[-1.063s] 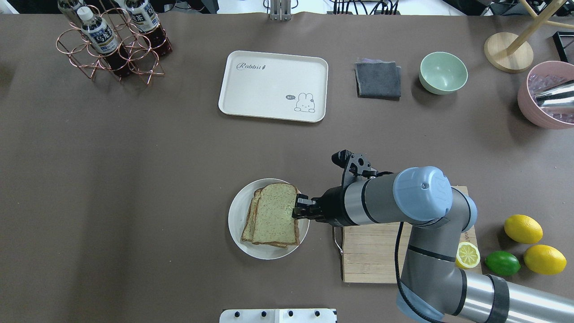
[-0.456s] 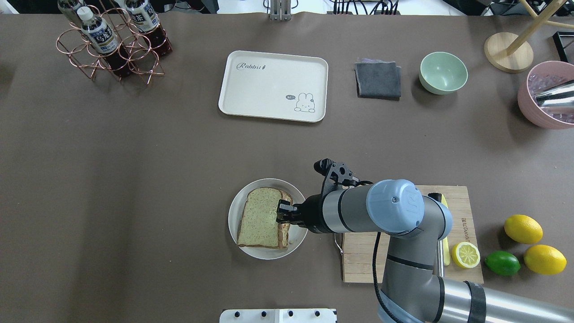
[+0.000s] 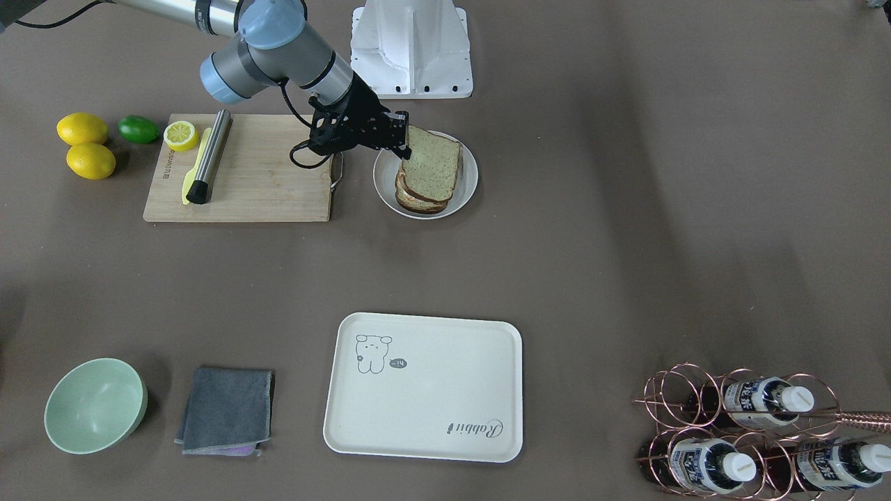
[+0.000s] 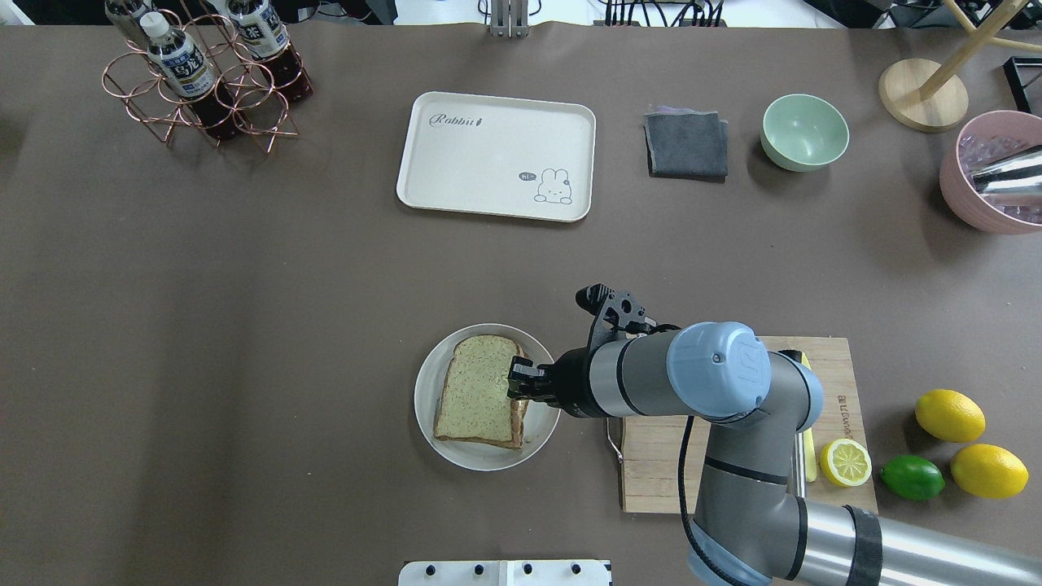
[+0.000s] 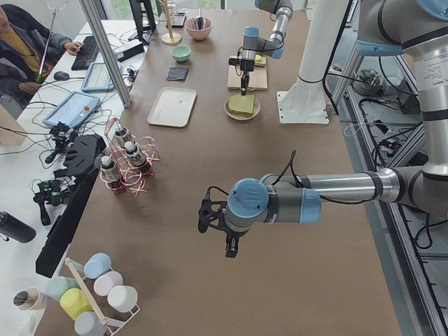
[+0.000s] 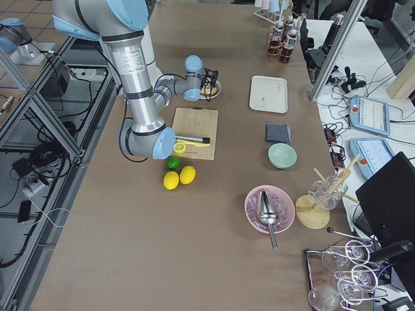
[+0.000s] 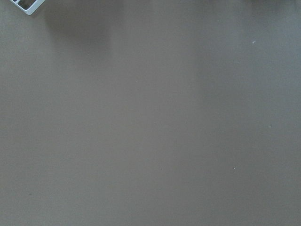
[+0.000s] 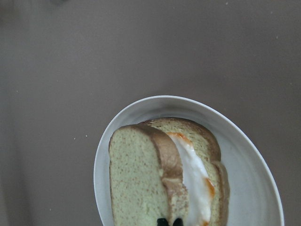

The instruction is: Make sandwich and place on tray

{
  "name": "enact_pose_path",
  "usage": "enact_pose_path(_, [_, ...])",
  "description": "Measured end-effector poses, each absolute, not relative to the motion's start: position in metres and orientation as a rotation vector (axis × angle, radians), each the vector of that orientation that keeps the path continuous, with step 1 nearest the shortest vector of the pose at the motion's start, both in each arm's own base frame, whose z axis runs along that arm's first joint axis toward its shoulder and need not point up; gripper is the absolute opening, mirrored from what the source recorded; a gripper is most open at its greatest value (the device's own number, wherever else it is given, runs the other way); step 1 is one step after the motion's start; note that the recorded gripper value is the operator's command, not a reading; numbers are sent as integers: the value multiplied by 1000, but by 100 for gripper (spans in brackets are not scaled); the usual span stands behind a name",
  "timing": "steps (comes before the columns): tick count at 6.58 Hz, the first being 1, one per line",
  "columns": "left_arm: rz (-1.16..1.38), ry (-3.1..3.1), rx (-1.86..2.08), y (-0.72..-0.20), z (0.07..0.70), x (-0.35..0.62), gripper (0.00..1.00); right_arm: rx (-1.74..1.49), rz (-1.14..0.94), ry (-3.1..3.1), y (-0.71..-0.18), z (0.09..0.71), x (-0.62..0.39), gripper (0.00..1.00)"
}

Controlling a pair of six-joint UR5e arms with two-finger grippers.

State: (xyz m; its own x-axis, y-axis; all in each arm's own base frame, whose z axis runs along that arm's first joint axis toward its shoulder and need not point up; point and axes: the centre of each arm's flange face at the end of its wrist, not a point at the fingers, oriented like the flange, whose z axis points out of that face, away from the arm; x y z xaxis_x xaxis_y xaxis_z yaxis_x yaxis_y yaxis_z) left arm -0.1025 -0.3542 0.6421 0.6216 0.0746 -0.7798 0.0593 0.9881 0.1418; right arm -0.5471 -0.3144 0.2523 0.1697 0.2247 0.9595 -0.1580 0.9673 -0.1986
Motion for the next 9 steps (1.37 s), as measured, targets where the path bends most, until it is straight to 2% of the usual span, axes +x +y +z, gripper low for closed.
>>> enact_pose_path(4, [-14,923,146,-358,636,-95,98,-60,304,-1355,-319,257,-544,100])
enact_pose_path(6, [-41,981,147,-377,610,-48,98,-56,321,-1334,-332,255,-532,100])
enact_pose_path(9, [-88,1096,92,-400,551,56,98,-23,257,-1266,-394,268,-479,100])
